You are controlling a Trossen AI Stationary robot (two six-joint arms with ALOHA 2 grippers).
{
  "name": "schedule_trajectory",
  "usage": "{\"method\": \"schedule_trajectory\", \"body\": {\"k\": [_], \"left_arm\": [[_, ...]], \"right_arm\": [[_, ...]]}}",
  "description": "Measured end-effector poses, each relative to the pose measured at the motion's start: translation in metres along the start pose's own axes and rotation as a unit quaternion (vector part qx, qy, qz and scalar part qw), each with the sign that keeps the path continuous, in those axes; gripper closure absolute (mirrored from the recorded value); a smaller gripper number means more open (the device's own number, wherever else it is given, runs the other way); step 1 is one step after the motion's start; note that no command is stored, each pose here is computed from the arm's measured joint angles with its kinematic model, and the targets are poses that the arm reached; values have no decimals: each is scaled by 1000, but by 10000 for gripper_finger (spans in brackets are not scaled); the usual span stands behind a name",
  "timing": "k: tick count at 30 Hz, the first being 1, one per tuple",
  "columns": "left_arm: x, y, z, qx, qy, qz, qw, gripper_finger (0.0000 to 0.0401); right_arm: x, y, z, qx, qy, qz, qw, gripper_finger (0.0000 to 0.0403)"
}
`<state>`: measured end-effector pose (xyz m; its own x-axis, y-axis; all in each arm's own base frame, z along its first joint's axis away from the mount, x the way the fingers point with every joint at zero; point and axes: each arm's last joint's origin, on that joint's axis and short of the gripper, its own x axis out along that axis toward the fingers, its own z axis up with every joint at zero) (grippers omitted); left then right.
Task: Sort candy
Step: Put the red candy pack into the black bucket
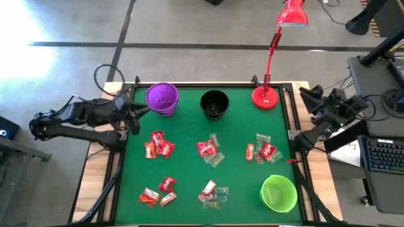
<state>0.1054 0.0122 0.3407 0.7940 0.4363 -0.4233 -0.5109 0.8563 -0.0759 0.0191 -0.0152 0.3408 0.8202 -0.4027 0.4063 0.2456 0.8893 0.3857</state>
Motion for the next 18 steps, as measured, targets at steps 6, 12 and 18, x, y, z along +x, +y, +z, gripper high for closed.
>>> {"method": "schedule_trajectory", "body": {"k": [6, 12, 18], "left_arm": [[18, -7, -12, -3, 69, -3, 998, 326], [36, -15, -28, -42, 142, -28, 989, 326], [50, -24, -43, -80, 201, -43, 975, 326]], "right_arm": [[19, 22, 6, -70, 38, -59, 995, 250], [45, 56, 13, -156, 79, -114, 978, 250], [65, 80, 23, -194, 112, -199, 954, 250]]}}
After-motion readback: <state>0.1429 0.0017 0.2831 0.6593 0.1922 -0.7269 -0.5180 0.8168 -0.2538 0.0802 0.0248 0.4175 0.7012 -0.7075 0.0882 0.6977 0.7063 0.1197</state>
